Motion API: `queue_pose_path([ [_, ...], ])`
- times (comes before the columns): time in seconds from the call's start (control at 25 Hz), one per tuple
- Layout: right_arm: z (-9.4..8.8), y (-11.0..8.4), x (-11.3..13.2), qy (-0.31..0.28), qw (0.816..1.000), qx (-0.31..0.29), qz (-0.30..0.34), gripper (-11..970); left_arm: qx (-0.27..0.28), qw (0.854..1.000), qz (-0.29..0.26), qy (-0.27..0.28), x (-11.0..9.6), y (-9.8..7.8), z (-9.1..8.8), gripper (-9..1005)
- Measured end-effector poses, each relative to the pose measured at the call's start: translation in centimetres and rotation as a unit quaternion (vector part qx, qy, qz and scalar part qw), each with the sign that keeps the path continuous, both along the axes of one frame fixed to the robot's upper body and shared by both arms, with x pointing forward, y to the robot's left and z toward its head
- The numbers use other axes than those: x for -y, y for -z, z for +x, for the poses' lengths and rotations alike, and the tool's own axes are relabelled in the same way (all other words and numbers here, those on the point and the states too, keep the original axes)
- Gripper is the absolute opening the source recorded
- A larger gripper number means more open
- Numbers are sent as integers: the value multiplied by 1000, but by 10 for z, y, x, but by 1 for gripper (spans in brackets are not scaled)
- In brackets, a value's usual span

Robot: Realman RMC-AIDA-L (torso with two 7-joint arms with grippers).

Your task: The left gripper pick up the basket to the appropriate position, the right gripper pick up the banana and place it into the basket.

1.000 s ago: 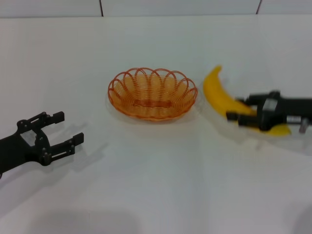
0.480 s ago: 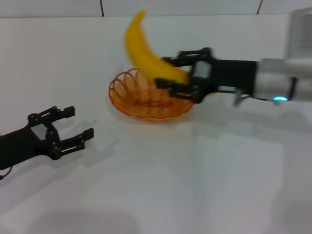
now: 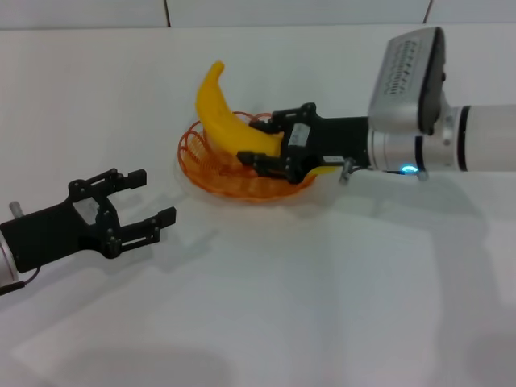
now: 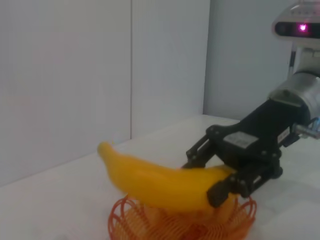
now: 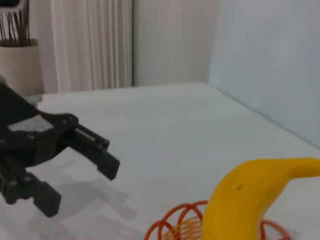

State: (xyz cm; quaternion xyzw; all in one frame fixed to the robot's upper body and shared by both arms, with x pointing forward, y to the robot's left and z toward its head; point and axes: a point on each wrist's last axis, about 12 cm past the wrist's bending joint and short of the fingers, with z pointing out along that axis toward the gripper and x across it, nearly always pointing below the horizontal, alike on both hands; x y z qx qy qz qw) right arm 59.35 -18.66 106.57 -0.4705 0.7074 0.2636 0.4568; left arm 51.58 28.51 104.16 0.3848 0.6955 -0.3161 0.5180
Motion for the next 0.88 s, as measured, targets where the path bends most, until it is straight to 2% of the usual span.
queue_pose_path([
  [0.28,-3,-7,-7,-17,1000,-15,6,598,-4,1000,-2,-5,-3,2,-3,802],
  [0.44,-14,-19,9,-29,999,-12,42,757,-7,1000,-1,-18,-10,5,-9,802],
  [0.48,-19,-22,19,-29,998,-8,52,797,-6,1000,-1,-20,-11,5,-10,802],
  [0.6,-37,-28,55,-10,997,6,82,795,-2,1000,-1,-23,-12,5,-10,802],
  [0.76,-59,-19,103,36,994,8,101,793,1,1000,1,-24,-13,5,-11,802],
  [0.88,-73,-10,127,64,992,7,111,792,-2,999,1,-34,-17,7,-14,802],
])
